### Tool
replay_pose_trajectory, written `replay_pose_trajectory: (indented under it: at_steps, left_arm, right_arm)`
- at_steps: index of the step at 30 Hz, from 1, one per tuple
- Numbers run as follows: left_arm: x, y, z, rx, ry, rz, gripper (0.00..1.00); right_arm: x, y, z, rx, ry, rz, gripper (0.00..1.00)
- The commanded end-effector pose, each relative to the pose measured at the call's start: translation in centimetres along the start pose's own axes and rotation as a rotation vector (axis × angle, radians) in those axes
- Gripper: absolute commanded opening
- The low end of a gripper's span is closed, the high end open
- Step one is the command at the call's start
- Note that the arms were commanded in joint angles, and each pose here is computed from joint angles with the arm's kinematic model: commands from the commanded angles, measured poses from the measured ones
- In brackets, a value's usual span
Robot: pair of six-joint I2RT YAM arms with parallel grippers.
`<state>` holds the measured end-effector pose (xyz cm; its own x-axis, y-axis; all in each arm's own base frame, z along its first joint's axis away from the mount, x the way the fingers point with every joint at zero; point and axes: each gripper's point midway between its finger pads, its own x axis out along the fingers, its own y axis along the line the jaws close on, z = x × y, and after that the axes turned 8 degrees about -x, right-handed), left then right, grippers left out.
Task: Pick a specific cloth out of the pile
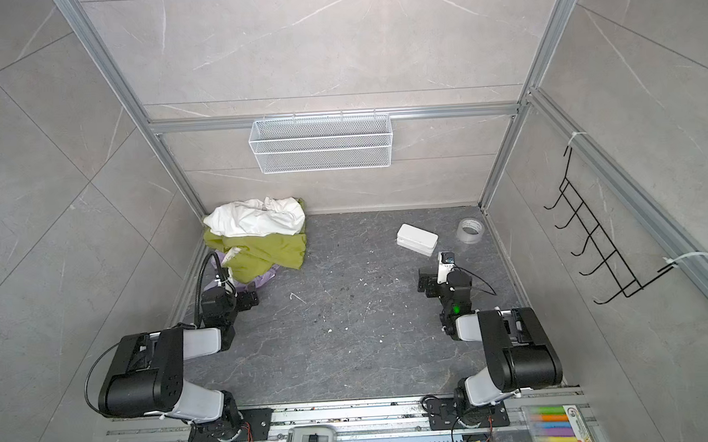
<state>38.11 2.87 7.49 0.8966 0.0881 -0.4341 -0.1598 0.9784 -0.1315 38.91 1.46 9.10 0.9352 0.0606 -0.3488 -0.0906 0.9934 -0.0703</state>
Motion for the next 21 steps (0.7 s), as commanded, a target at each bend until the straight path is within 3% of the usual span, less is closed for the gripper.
replay_pose_trajectory:
  at_steps: [1,21]
  left_arm:
    - [0.06,-0.32,1.1,0.001,-0.043,-0.022,1.0]
    - [-0.01,-0.29,1.16,0.005,-0.046,-0.019,1.0]
  right_arm:
    - [0.28,0.15,0.28,-0.015,-0.001,0.017,1.0]
    - [0.21,0.14,0.3,-0.015,-0.004,0.017,0.99]
